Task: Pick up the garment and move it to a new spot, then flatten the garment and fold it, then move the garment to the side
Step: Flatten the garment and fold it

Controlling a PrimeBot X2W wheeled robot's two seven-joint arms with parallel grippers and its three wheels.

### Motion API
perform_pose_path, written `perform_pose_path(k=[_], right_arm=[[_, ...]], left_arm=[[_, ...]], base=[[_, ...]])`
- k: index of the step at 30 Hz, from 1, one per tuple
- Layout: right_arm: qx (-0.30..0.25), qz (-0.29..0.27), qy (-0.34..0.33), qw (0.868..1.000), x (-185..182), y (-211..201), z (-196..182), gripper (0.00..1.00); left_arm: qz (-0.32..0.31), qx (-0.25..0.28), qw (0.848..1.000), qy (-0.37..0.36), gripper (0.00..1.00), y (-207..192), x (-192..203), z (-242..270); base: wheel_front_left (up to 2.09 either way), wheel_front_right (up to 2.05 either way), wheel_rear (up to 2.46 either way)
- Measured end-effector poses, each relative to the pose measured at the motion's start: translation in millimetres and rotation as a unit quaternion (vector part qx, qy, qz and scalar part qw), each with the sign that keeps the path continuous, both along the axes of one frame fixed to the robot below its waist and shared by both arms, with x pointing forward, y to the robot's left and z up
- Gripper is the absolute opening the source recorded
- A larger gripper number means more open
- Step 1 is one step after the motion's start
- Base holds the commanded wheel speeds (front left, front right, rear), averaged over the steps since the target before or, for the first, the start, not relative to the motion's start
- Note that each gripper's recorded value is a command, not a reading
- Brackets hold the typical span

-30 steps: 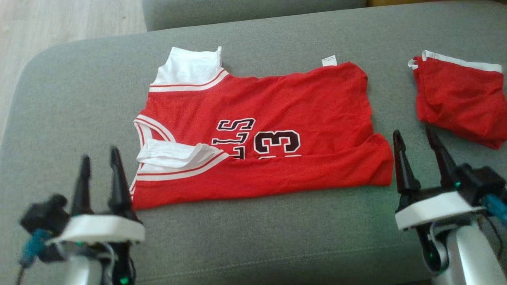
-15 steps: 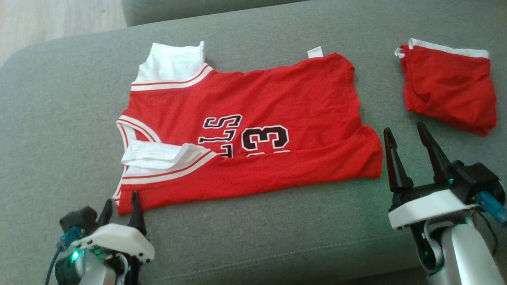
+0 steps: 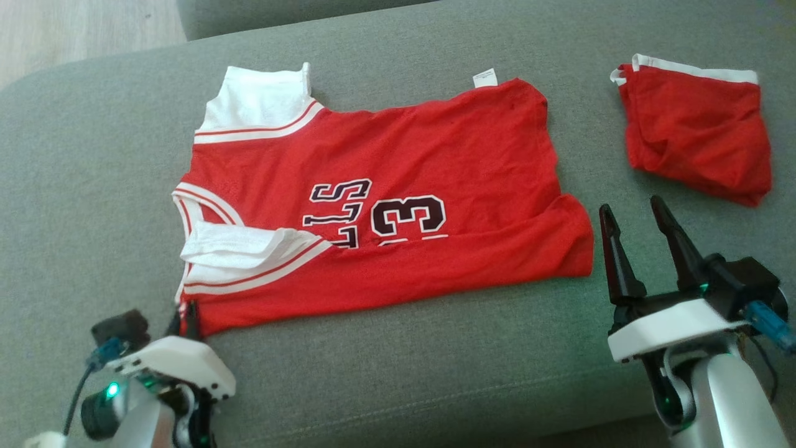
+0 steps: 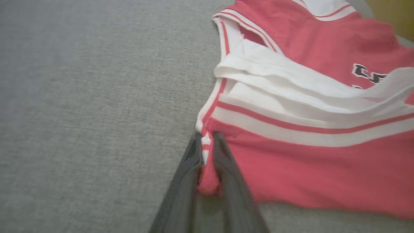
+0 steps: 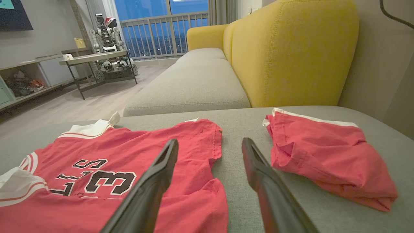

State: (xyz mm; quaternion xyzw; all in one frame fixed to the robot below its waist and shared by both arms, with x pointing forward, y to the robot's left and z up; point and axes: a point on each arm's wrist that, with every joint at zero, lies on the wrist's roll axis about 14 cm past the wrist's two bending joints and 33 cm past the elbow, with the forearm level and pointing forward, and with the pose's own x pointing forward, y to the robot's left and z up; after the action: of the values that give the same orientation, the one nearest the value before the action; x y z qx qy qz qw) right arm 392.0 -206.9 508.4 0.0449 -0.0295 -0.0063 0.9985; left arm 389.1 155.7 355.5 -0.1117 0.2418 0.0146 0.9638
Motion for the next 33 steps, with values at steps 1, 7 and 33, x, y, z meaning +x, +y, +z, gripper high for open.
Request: perform_pose_path(k=[1,7,33], right_arm=[[0.001,0.0,0.005,1.0,0.0,-0.1,-2.0,1.0],[0.073,-0.011,0.043,0.996,-0.3,-2.9,-23.7,1.0],[0.186,-0.019,0.237,0.953,22.2,26.5,-134.1,1.0]], left_arm=[[-0.005,-0.002,1.0,0.0,0.0,-2.4,0.6,0.8],[-0.013,-0.007,1.0,-0.023,0.0,-5.4,-0.7,9.9],[0.019,-0.002,0.993,-0.114,0.0,13.0,-6.0,50.2]], base=[[0.0,0.0,0.0],[0.0,0.0,0.0],[0.0,0.0,0.0]])
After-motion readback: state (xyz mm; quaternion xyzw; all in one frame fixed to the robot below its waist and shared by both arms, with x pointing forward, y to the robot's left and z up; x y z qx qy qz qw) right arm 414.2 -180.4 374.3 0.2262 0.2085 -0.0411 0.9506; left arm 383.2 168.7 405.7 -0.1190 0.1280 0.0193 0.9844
